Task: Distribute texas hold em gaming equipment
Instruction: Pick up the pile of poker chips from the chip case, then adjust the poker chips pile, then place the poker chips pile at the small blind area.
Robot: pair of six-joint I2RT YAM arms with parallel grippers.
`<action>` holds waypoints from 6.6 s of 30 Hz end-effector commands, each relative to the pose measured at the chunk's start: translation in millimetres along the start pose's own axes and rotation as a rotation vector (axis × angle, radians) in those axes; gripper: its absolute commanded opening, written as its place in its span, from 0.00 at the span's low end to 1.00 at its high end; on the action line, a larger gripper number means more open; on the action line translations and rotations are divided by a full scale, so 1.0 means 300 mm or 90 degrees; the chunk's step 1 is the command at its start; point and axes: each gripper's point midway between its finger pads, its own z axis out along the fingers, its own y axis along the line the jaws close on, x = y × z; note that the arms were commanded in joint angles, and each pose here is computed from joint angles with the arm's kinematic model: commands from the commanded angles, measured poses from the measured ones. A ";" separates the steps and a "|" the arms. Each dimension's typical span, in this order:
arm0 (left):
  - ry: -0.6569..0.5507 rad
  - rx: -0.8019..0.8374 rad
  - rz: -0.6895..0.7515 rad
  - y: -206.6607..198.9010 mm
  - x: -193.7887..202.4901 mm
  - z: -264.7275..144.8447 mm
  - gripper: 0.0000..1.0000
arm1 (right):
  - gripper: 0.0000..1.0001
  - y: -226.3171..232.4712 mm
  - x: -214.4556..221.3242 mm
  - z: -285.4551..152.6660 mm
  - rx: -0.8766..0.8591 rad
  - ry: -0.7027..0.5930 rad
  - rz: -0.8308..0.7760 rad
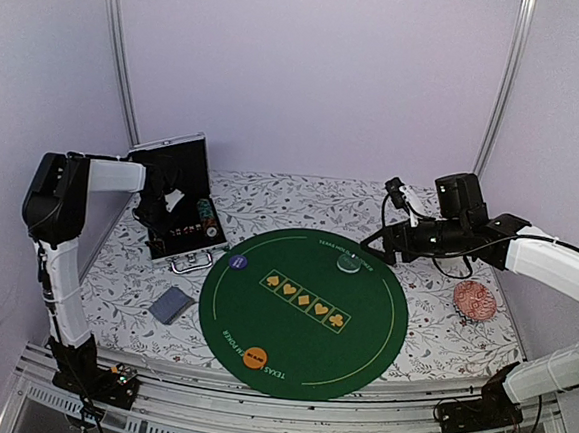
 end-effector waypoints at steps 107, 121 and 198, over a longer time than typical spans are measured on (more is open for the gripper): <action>-0.038 0.259 0.000 -0.790 0.149 -0.237 0.07 | 0.82 0.297 -0.047 0.079 0.035 -0.091 -0.375; -0.021 0.287 0.002 -0.807 0.172 -0.231 0.32 | 0.83 0.296 -0.048 0.070 0.037 -0.094 -0.382; -0.112 0.661 -0.289 -0.787 0.049 -0.351 0.00 | 0.83 0.315 -0.036 0.007 0.016 -0.103 -0.370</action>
